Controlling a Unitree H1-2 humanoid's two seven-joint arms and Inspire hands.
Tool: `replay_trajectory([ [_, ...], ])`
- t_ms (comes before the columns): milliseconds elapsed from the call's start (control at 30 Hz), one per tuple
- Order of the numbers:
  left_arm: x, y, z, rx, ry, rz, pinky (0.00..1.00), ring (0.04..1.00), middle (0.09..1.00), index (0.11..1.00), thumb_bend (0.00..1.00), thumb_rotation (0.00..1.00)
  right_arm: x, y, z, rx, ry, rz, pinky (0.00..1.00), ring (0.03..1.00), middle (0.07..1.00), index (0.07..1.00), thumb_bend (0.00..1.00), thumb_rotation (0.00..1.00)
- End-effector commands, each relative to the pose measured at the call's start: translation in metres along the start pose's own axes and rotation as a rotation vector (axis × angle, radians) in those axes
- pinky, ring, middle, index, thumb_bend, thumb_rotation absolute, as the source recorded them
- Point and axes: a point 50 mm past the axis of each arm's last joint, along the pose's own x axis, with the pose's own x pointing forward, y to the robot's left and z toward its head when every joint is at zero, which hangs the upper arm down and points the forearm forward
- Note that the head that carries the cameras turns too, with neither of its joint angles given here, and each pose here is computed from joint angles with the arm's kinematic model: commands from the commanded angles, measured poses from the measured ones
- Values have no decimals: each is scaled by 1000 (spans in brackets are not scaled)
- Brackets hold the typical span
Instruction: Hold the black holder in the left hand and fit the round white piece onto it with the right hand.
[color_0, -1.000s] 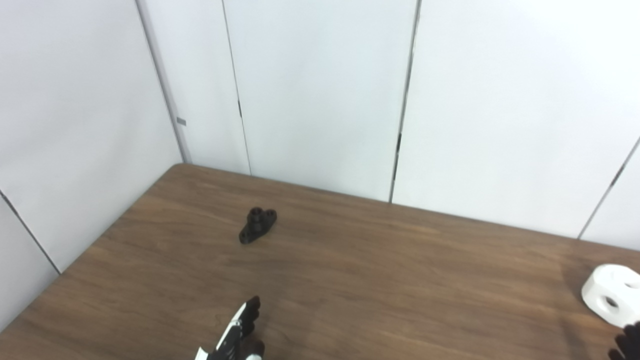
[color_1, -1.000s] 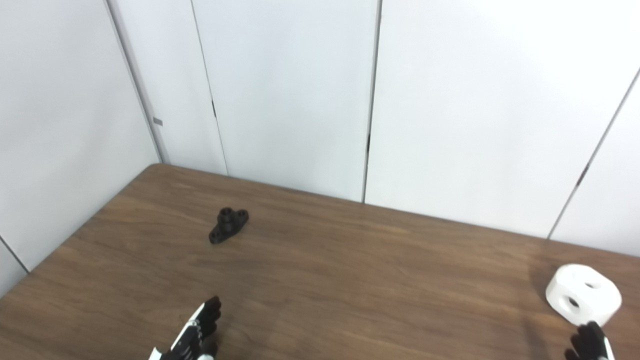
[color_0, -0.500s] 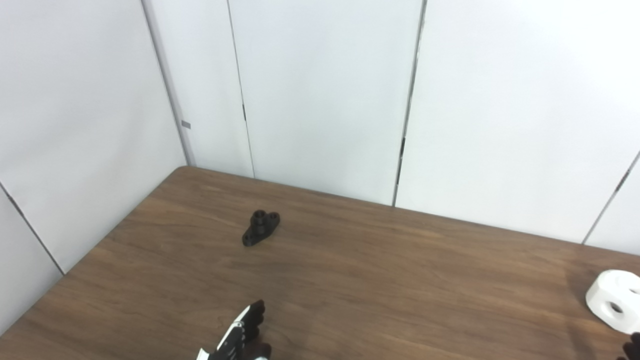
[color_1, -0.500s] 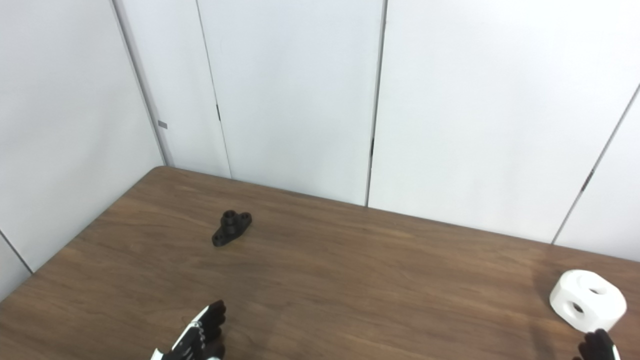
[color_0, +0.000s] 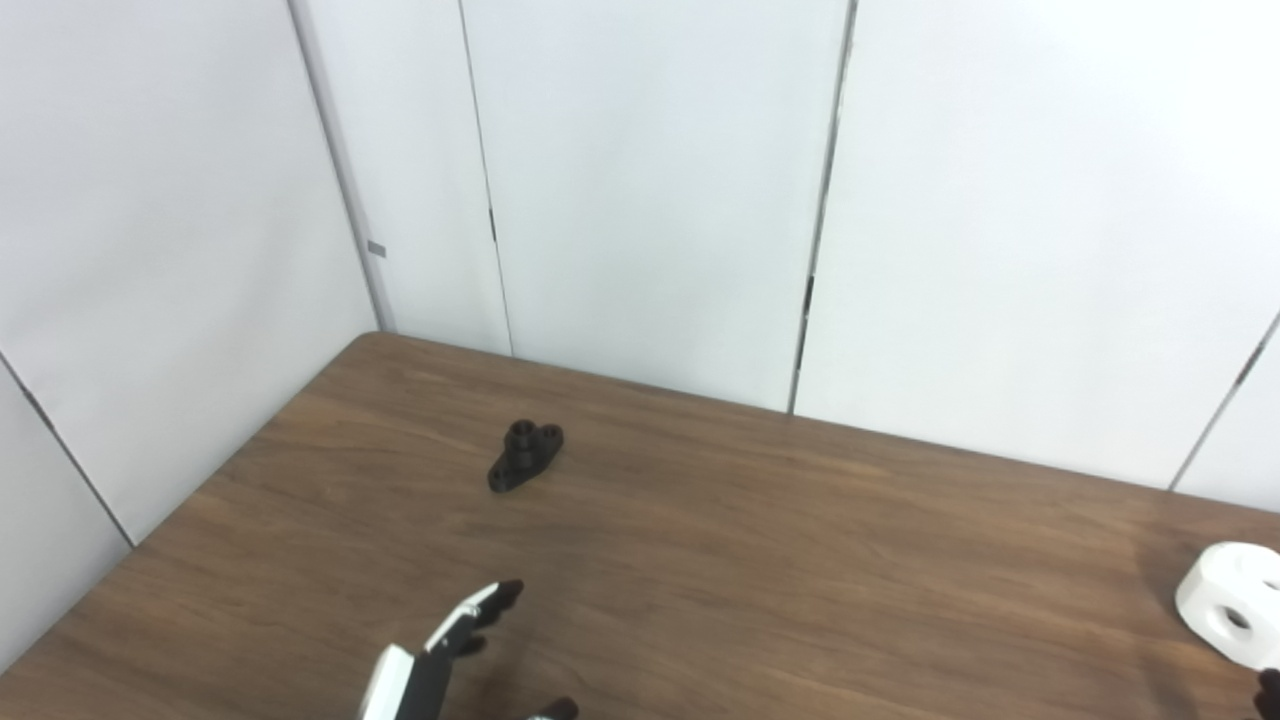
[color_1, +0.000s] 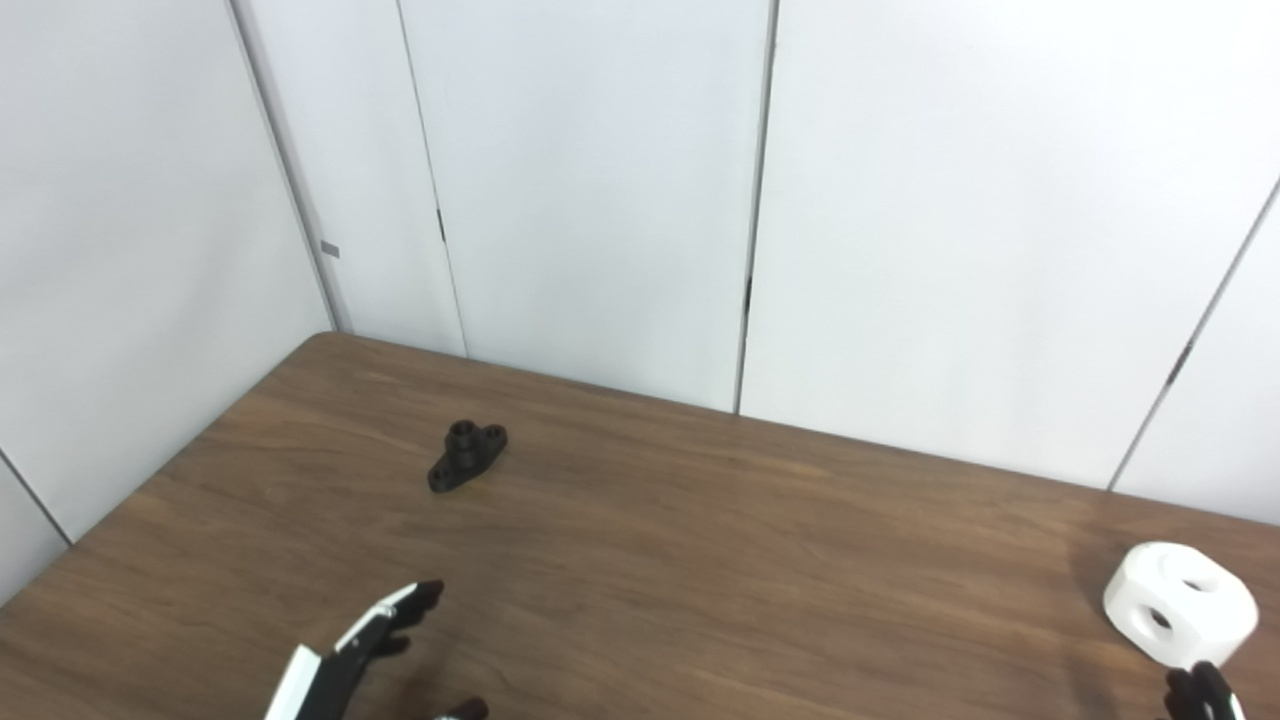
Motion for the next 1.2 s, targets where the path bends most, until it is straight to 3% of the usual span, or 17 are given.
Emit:
replay_trajectory([
  [0, 21, -1, 29, 1, -79, 81, 865, 882, 877, 860, 778, 254, -43, -4, -21, 15, 137, -28, 1000, 1000, 977, 975, 541, 1000],
  [133, 34, 6, 31, 92, -55, 119, 877, 908, 906, 883, 773, 298, -43, -2, -20, 20, 133, -36, 1000, 999, 972, 971, 523, 1000],
  [267, 48, 10, 28, 187, -53, 140, 899, 921, 889, 868, 771, 359, -42, -3, -21, -6, 126, 27, 1000, 1000, 998, 998, 588, 1000],
  [433, 59, 8, 32, 240, -41, 161, 996, 942, 893, 854, 790, 362, -44, -4, -22, -28, 147, 24, 1000, 1000, 1000, 1000, 624, 1000],
  [667, 78, 10, 32, 299, -55, 200, 1000, 930, 888, 831, 799, 377, -47, -3, -22, -33, 161, 16, 1000, 1000, 1000, 1000, 632, 1000],
  [1000, 110, 20, 26, 333, 4, 238, 996, 922, 885, 831, 790, 396, -47, 0, -22, -34, 164, 15, 1000, 1000, 1000, 1000, 655, 1000],
  [1167, 122, 24, 22, 330, 36, 248, 944, 923, 881, 825, 799, 410, -47, 1, -20, -25, 162, 14, 1000, 1000, 1000, 1000, 658, 1000],
])
